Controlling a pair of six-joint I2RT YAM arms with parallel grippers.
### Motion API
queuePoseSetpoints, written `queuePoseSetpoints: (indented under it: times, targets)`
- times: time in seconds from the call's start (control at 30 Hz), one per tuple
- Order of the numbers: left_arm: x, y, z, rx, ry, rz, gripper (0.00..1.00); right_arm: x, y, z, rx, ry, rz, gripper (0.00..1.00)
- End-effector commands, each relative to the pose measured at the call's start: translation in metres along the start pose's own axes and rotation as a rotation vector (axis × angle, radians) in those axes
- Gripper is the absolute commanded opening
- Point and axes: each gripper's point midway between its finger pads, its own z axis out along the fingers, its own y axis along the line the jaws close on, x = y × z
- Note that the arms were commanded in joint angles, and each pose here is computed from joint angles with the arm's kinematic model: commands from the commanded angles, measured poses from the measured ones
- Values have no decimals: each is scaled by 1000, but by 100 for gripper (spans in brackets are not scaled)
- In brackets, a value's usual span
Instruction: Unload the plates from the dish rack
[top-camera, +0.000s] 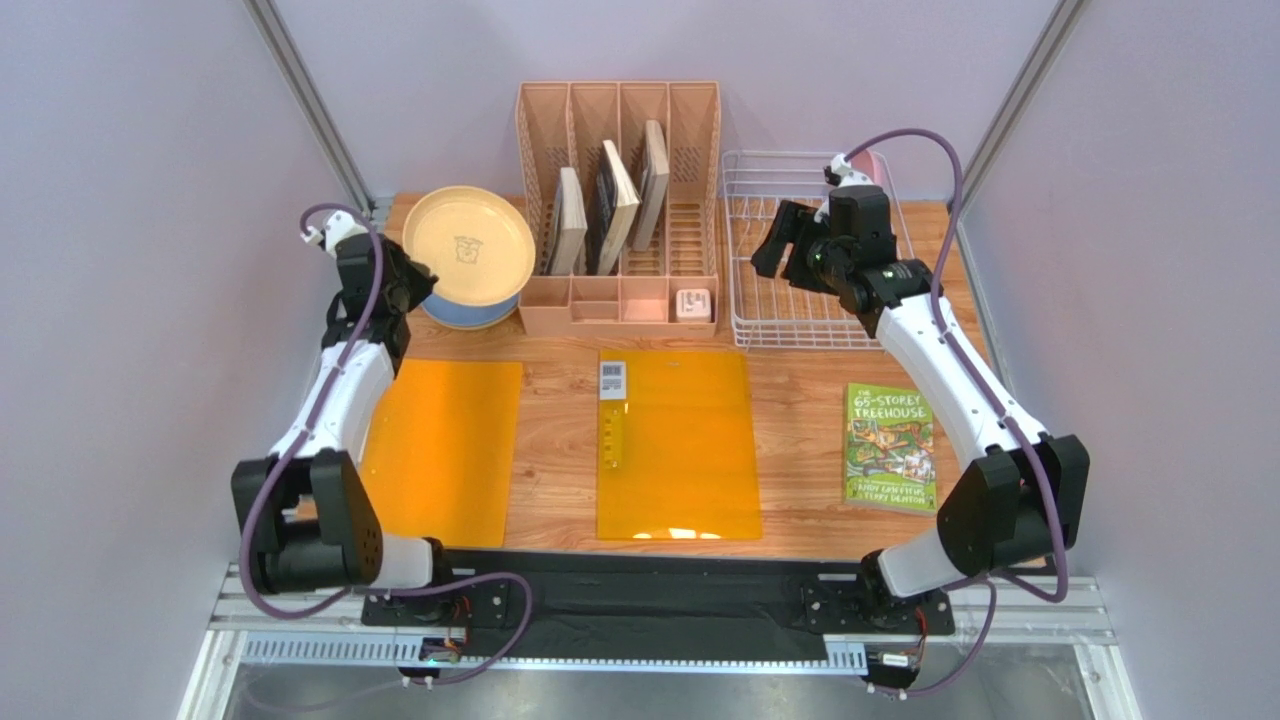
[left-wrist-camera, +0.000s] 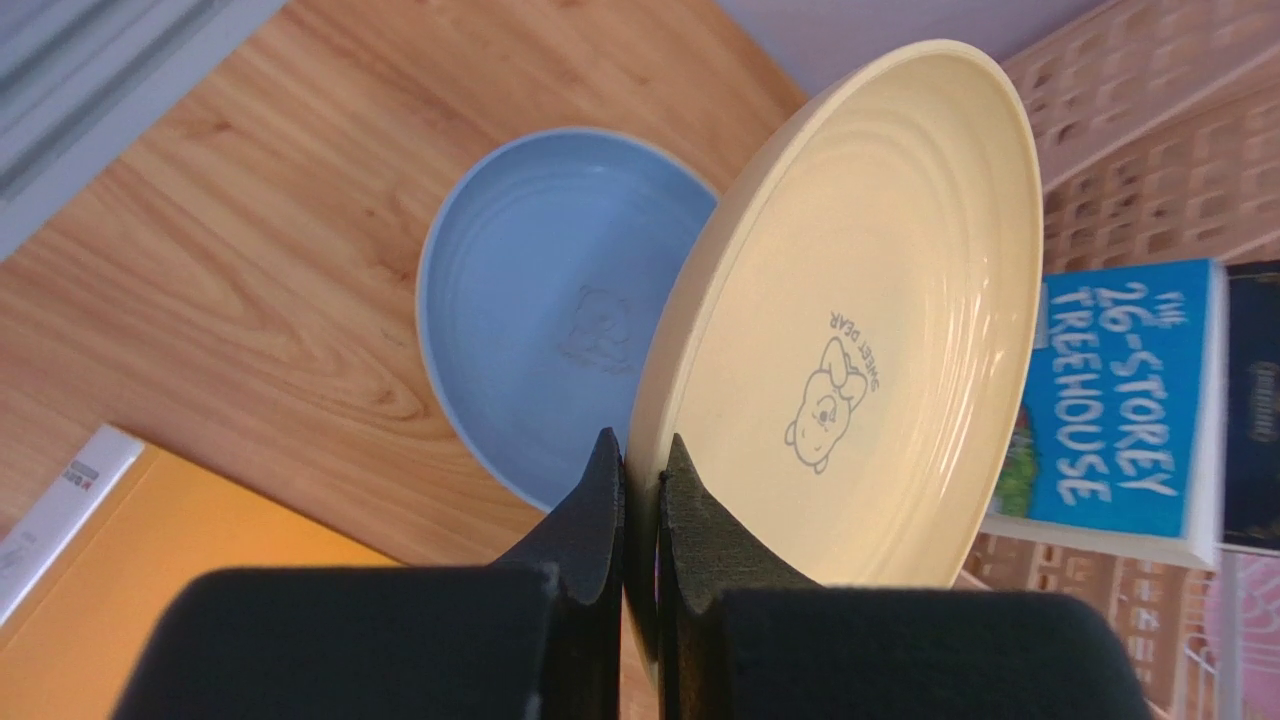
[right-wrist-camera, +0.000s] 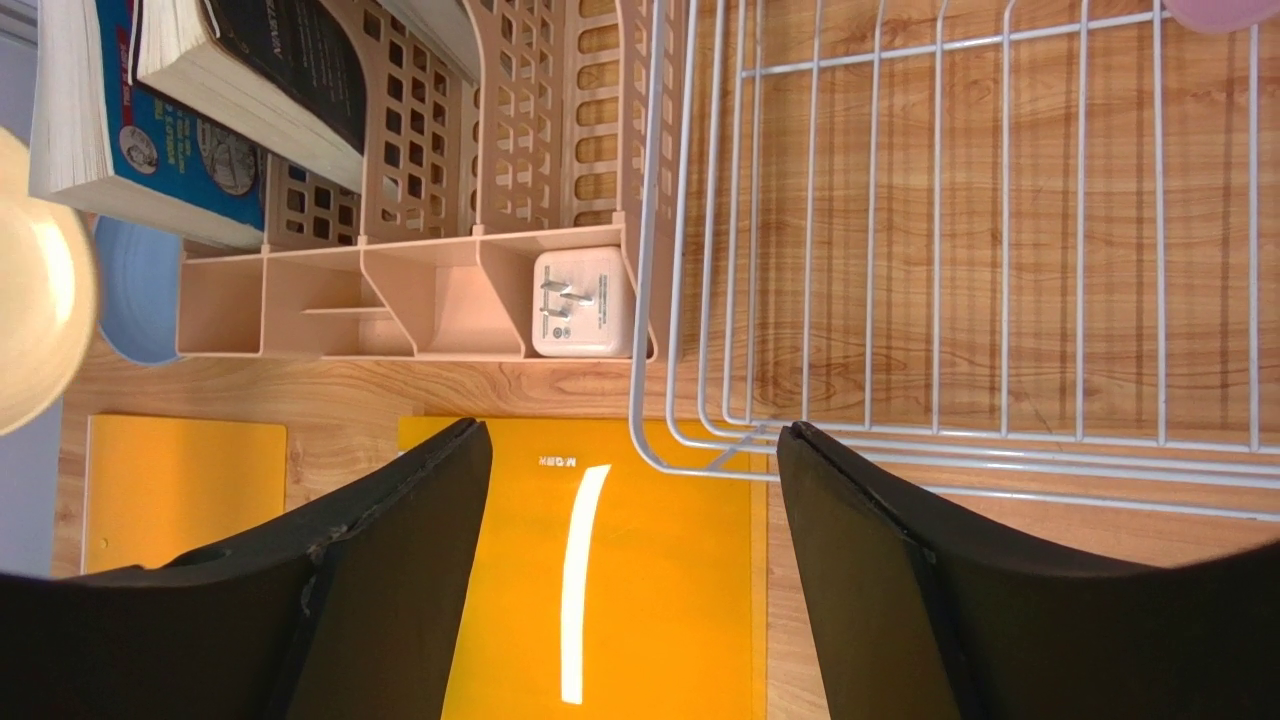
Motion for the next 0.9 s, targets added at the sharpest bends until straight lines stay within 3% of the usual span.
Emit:
queuePoseSetpoints:
  times: [0.0,0.33,0.57,0.87]
  targets:
    - [-8,9,26,-40,-31,-54,0,-35,2,-4,13,-79,-25,75]
    - [6,28,81,-61,-10,-112,0,-39,-13,10,48,-67,-10,75]
    - [21,43,99,-101,29,-109,0,-34,-22,26,69,-38,1,75]
    - [40,58,109,-141,78,-91,0,-64,-41,31,172,-112,-36,75]
